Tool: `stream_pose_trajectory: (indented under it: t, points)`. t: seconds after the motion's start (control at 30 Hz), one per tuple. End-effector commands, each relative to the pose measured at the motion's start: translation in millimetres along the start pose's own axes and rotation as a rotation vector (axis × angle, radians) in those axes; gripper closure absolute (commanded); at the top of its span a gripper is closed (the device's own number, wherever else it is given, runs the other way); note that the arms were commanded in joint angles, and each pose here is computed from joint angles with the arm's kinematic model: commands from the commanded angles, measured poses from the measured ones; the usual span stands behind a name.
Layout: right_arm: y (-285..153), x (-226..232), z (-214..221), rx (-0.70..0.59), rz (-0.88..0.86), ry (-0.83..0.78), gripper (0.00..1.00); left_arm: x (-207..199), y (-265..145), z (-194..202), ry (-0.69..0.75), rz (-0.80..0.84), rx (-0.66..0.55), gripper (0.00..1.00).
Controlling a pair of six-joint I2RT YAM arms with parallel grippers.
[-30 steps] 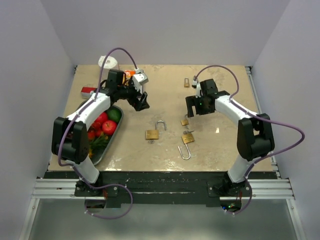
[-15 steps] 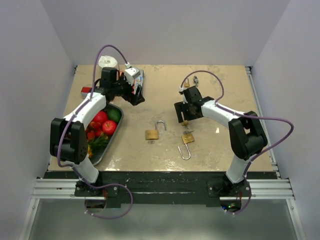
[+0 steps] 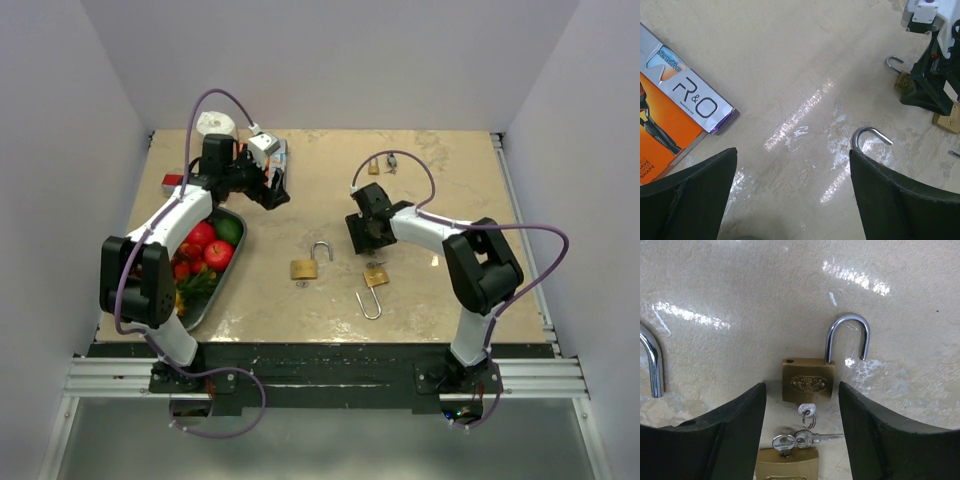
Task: Lock with the key
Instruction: Pick up the lock from the center of the board.
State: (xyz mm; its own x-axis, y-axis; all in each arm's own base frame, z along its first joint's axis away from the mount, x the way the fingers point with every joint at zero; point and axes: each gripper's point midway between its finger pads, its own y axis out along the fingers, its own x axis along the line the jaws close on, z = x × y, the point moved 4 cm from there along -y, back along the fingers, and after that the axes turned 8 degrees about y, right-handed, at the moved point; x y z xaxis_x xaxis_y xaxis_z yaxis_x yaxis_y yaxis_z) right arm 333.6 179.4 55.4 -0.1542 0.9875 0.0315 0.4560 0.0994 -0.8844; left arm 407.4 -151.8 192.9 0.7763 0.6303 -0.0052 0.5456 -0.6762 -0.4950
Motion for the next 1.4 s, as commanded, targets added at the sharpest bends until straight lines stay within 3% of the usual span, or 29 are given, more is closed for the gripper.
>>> stream_pose_trajectory:
  t: [0.0, 0.07, 0.27, 0.3, 0.33, 0.4, 0.47, 0.6, 0.7, 0.73, 0.8, 0.93, 1.1, 1.27, 1.37]
  points:
    - [6.0, -4.0, -9.9, -0.049, 0.049, 0.023, 0.38, 1.4, -10.1, -18.6, 0.028, -0.029, -0.059, 0.03]
    - [8.1, -4.6, -7.4, -0.042, 0.055, 0.022, 0.39, 1.3, -10.1, -18.7, 0.026, -0.029, -0.059, 0.03]
    - [9.3, -6.4, 0.8, -0.014, 0.055, 0.019, 0.58, 0.9, -11.5, -20.6, 0.038, -0.025, -0.061, 0.04]
    - [9.1, -6.4, 2.8, -0.005, 0.052, 0.013, 0.63, 0.1, -11.4, -20.6, 0.039, -0.019, -0.062, 0.05]
    - [6.5, -5.3, 0.3, -0.008, 0.041, -0.001, 0.76, -0.9, -11.8, -21.4, 0.048, -0.011, -0.067, 0.05]
    - [1.2, -3.6, -4.3, -0.017, 0.026, -0.031, 0.91, -6.9, -15.0, -25.0, 0.064, 0.024, -0.088, 0.05]
    - [-11.0, 4.2, -16.9, -0.040, -0.061, -0.095, 1.00, -11.4, -18.7, -26.8, 0.099, 0.054, -0.131, 0.05]
    - [-57.9, 36.8, -32.8, -0.052, -0.420, -0.338, 1.00, -36.1, -42.1, -37.1, 0.226, 0.180, -0.300, 0.02]
    - [-103.9, 56.8, -37.7, -0.105, -0.699, -0.586, 1.00, -47.6, -43.3, -19.5, 0.342, 0.250, -0.293, 0.02]
    - [-118.1, 61.6, -41.2, -0.136, -0.758, -0.632, 1.00, -47.6, -43.4, -16.7, 0.446, 0.261, -0.296, 0.03]
    - [-136.6, 67.7, -34.7, -0.148, -0.865, -0.705, 1.00, -56.2, -47.3, -8.2, 0.502, 0.301, -0.288, 0.04]
    - [-158.1, 72.8, -29.4, -0.144, -0.989, -0.833, 1.00, -79.4, -50.4, 9.3, 0.707, 0.336, -0.303, 0.06]
    - [-164.1, 68.9, -18.9, -0.084, -1.076, -0.981, 1.00, -106.5, -49.9, 1.9, 0.927, 0.288, -0.387, 0.09]
    - [-167.7, 70.8, -14.5, 0.002, -1.164, -0.996, 1.00, -119.3, -45.0, -12.2, 1.123, 0.215, -0.463, 0.16]
    - [-170.7, 73.8, -16.8, -0.001, -1.185, -1.001, 1.00, -126.9, -39.6, -12.8, 1.152, 0.225, -0.480, 0.21]
